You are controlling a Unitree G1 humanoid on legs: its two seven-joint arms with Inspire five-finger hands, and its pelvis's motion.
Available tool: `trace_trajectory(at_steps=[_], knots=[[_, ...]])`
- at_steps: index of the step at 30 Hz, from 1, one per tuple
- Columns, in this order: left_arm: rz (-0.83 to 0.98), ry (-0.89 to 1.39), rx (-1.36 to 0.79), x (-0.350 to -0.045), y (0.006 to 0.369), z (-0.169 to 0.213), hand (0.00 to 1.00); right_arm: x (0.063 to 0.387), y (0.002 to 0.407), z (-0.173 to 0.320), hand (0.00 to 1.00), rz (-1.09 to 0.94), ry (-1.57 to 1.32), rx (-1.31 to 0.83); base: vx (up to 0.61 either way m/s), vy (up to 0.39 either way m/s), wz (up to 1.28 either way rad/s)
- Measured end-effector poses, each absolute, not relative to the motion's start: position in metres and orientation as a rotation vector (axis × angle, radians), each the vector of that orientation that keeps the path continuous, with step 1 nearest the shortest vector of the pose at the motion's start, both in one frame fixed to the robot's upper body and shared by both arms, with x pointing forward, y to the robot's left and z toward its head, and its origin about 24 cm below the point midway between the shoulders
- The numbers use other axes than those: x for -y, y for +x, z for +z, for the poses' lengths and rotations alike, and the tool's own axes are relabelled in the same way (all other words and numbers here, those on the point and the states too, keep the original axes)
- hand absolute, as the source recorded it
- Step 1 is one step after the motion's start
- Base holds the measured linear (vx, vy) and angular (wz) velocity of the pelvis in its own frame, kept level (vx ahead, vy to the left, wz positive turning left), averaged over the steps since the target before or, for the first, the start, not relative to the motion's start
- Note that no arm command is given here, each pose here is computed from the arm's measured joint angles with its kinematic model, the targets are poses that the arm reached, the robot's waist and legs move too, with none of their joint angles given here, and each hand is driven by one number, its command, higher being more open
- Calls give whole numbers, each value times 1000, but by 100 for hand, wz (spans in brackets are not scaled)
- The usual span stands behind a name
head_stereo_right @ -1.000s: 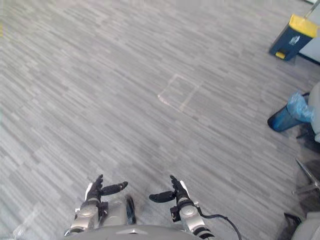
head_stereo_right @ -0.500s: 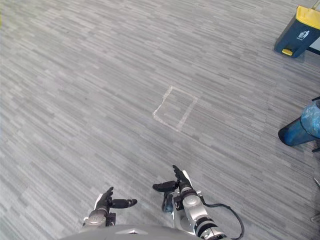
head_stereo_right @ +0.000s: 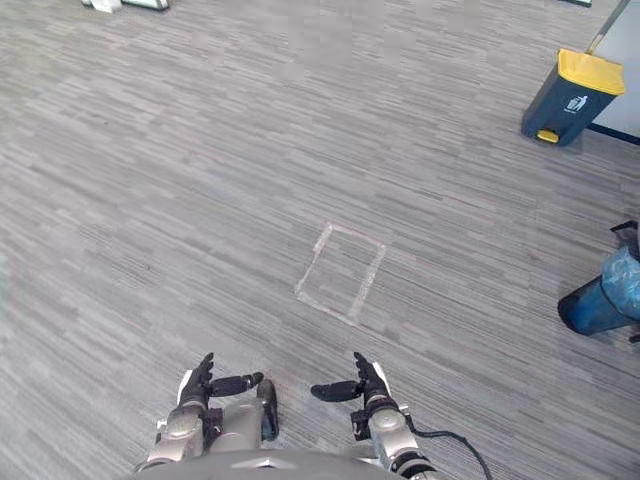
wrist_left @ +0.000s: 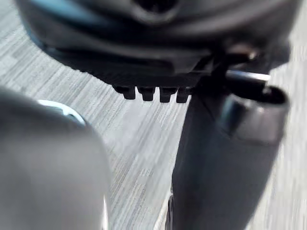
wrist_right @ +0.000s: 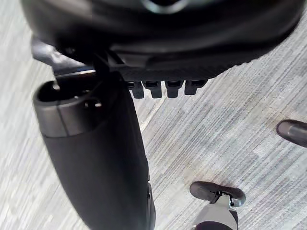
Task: Organize the slippers on the shoe rack
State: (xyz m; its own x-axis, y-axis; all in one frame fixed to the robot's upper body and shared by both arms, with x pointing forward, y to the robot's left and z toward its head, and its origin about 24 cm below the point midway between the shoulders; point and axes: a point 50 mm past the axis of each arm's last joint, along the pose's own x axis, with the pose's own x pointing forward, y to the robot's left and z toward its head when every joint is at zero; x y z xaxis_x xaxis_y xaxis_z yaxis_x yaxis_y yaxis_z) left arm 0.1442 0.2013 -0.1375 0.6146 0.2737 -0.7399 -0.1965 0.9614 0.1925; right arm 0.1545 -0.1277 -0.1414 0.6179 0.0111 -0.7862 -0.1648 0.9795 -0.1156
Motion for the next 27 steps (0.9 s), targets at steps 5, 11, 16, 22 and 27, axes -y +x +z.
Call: trace_trajectory(at_steps=[5,11,16,22,27], knots=[[252,116,-937,-200,132,-145,100,126,153,-142,100,133,-215,-903,324,211,-60],[217,149,-973,-197,124,-149,100,120,168,-134,100,172,-233,-840,407,42,-3],[180,143,-997,-186,120,-153,100,125,167,-135,100,194,-282,-836,400,-155,2],[187,124,-979,-185,124,-151,100,132,157,-139,100,150,-257,-875,365,-170,1],[192,140,-942,-191,131,-146,100,144,152,-142,100,73,-229,-908,373,15,-36]])
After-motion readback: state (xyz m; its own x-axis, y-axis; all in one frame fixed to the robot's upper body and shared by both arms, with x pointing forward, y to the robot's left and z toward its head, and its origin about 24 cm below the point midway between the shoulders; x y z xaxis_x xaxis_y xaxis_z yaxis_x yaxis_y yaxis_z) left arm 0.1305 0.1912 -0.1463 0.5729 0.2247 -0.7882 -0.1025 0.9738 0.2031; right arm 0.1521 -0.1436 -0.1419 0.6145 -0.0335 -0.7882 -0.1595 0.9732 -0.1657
